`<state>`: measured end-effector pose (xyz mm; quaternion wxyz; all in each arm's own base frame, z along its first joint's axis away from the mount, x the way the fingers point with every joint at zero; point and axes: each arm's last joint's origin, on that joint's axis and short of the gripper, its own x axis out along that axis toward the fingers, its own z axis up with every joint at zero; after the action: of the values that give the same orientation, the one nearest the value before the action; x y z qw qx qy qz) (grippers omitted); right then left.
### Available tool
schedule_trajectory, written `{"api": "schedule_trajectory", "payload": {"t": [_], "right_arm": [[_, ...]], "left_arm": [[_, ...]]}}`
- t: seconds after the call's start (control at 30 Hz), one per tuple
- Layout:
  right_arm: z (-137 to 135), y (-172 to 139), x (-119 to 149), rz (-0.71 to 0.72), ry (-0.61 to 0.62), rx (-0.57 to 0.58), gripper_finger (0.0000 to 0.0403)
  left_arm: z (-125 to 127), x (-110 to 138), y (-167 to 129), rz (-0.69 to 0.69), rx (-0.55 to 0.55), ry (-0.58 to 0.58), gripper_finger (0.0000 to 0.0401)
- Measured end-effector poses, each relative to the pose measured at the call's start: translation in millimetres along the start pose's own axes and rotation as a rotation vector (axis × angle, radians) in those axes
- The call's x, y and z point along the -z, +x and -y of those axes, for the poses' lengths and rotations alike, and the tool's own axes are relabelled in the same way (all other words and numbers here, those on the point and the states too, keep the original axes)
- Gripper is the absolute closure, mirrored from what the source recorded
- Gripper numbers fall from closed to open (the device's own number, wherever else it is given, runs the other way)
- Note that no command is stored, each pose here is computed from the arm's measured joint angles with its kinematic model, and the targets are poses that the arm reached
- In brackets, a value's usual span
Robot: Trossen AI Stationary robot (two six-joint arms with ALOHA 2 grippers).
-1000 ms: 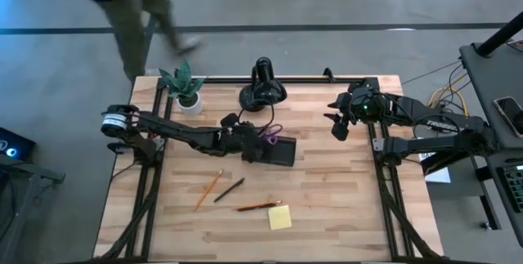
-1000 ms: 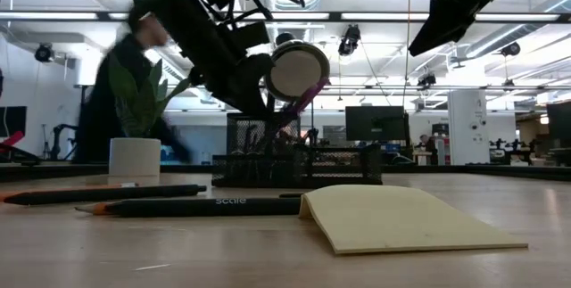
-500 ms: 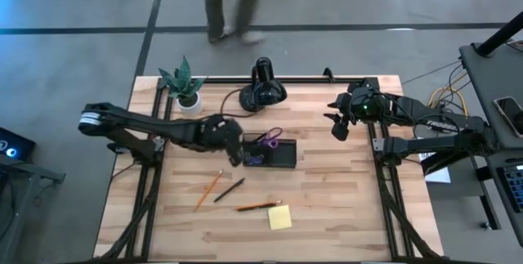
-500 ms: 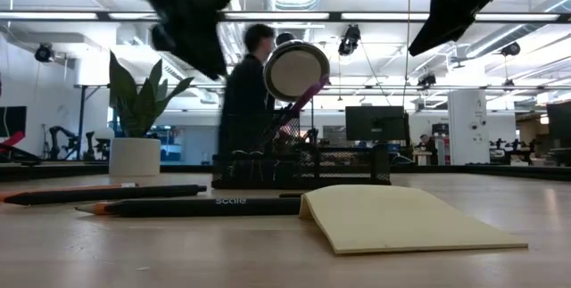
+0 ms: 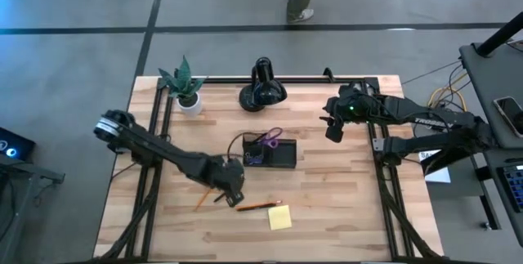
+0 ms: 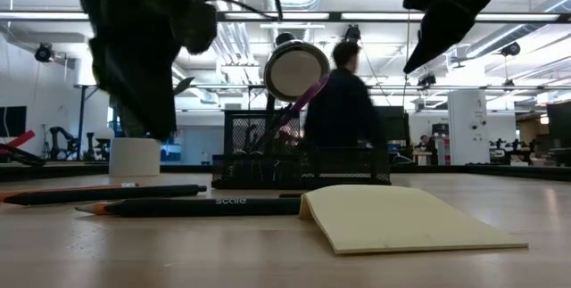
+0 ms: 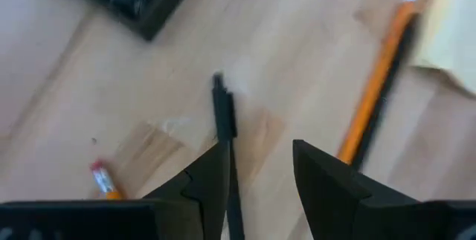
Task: Pick and place office supplies into organizer
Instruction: Put the top black pen into the black desk organizer
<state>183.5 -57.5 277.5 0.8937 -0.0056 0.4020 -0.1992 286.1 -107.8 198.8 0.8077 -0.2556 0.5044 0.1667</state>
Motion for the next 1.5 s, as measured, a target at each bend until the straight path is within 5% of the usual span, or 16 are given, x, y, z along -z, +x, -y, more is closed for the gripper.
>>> {"api": "schedule_trajectory", "payload": {"t": [0.5,0.8,1.0,1.5], "right_arm": [[-1,6,0,-0.03,-0.035,-0.003,0.0248],[-1,6,0,-0.03,-0.036,-0.003,0.0248],[-1,6,0,-0.03,-0.035,-0.003,0.0248],[-1,6,0,-0.027,-0.034,-0.002,0.0248]], "left_arm": [[10,11,51,-0.01,-0.09,-0.04,0.0276],[0,20,63,-0.04,-0.142,0.024,0.0391],[-4,24,79,-0.081,-0.188,0.029,0.0397],[0,9,18,0.059,-0.099,0.082,0.0401]]}}
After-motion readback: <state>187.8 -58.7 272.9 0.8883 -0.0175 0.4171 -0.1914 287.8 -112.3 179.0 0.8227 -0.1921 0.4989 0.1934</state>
